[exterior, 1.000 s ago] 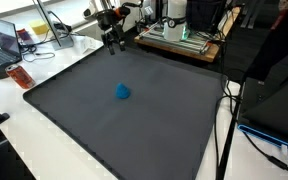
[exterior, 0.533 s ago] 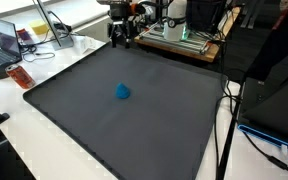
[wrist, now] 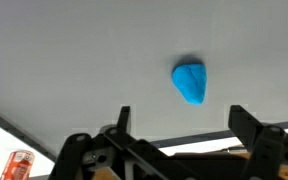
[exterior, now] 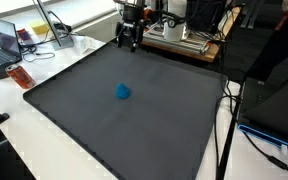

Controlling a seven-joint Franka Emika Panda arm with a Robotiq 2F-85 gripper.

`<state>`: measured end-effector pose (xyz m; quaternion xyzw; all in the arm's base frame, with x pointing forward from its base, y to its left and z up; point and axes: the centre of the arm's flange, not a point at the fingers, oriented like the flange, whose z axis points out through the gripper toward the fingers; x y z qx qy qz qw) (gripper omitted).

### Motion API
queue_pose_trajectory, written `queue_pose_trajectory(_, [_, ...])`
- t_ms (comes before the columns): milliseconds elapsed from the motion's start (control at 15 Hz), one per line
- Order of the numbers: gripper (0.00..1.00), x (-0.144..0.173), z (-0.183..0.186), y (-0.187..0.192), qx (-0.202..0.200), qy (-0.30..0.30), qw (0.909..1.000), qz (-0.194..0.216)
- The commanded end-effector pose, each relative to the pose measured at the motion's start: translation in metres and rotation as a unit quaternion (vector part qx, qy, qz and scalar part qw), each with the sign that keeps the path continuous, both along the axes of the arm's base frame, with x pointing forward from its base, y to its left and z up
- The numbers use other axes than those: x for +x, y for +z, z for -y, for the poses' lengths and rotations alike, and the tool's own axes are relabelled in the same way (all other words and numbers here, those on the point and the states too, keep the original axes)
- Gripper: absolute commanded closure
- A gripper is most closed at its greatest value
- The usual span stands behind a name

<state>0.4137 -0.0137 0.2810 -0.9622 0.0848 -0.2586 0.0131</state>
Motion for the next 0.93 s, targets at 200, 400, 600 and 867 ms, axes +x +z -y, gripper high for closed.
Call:
queue_pose_trajectory(200, [0.0,-0.004,-0.002,-0.011,-0.006,-0.004,0.9999,-0.007])
queue_pose_trajectory(400, [0.0,-0.004,-0.001,-0.011,-0.007,-0.004,0.9999,-0.007])
queue_pose_trajectory(600, [0.0,0.007,-0.014,0.001,-0.021,-0.003,0.9994,-0.026])
queue_pose_trajectory(867, [0.0,0.015,-0.025,-0.001,-0.036,-0.006,0.9986,-0.037])
